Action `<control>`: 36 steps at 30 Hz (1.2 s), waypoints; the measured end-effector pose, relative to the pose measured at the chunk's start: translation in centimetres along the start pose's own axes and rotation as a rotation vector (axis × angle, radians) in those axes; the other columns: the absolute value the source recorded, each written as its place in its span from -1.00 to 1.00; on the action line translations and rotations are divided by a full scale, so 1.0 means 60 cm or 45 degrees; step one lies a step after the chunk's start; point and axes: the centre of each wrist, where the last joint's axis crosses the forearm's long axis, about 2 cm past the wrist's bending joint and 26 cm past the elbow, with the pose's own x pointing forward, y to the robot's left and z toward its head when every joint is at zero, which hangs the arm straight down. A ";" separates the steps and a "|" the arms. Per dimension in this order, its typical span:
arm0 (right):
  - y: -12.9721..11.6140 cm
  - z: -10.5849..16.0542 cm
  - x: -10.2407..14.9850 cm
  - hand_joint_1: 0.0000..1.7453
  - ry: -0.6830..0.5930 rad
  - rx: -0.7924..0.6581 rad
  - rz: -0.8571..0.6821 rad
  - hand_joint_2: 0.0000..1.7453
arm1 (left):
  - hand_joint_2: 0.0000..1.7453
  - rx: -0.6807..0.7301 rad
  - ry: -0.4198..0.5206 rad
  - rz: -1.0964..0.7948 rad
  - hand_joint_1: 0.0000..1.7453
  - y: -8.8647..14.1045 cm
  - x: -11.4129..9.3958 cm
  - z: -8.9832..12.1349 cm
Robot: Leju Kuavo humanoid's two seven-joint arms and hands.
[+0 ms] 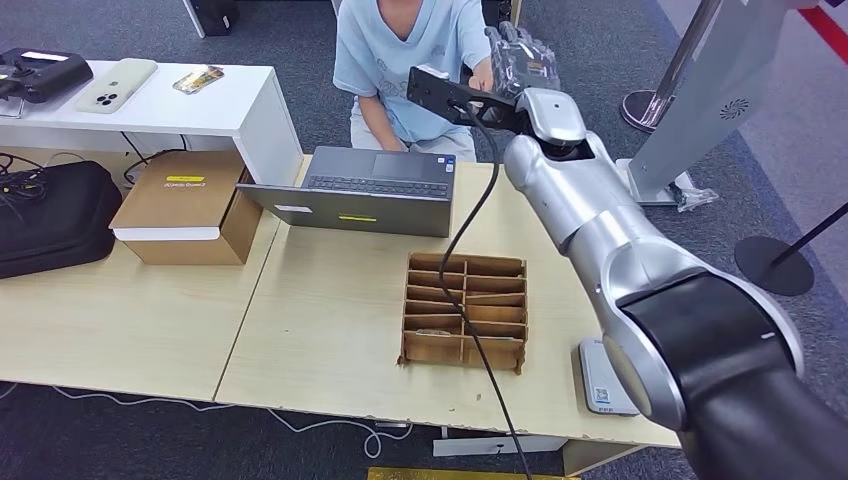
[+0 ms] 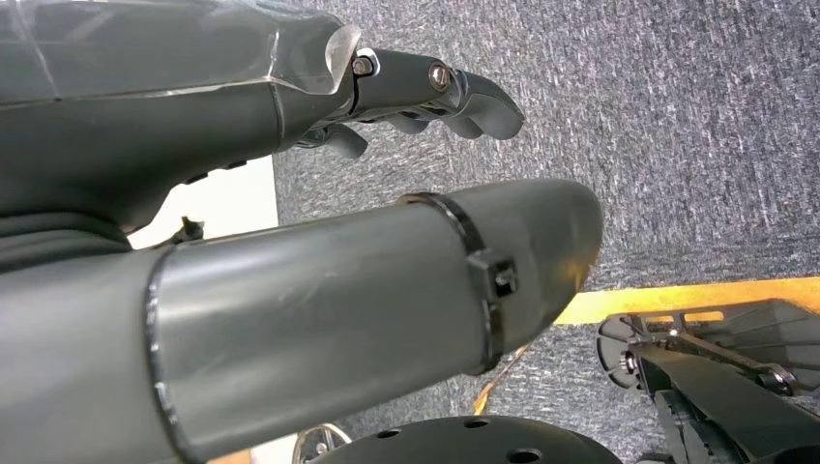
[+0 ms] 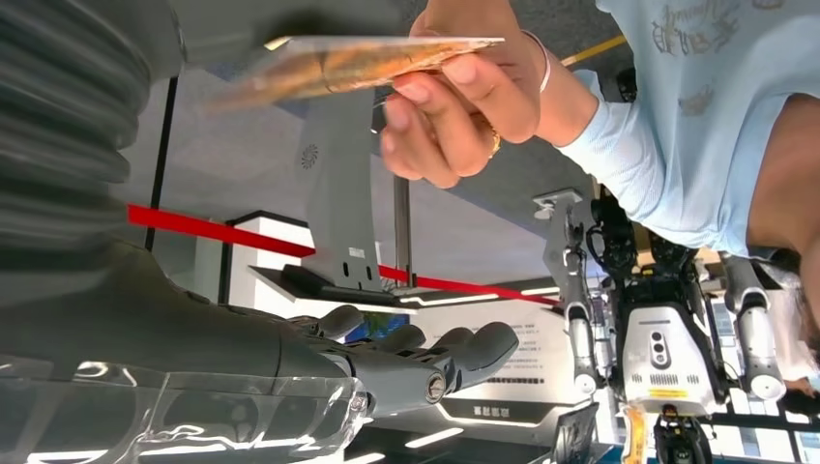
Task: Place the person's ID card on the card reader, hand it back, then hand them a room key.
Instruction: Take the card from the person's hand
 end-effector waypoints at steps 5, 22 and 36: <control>-0.002 -0.001 -0.007 1.00 0.002 -0.023 0.003 1.00 | -1.00 -0.003 -0.028 0.000 -1.00 -0.001 0.000 0.000; -0.008 -0.004 -0.032 1.00 -0.043 -0.169 -0.041 1.00 | -1.00 -0.005 -0.053 -0.016 -1.00 -0.004 0.001 0.001; 0.045 0.038 -0.013 1.00 -0.348 -0.523 -0.647 1.00 | -1.00 0.007 -0.056 -0.010 -1.00 -0.010 0.003 0.002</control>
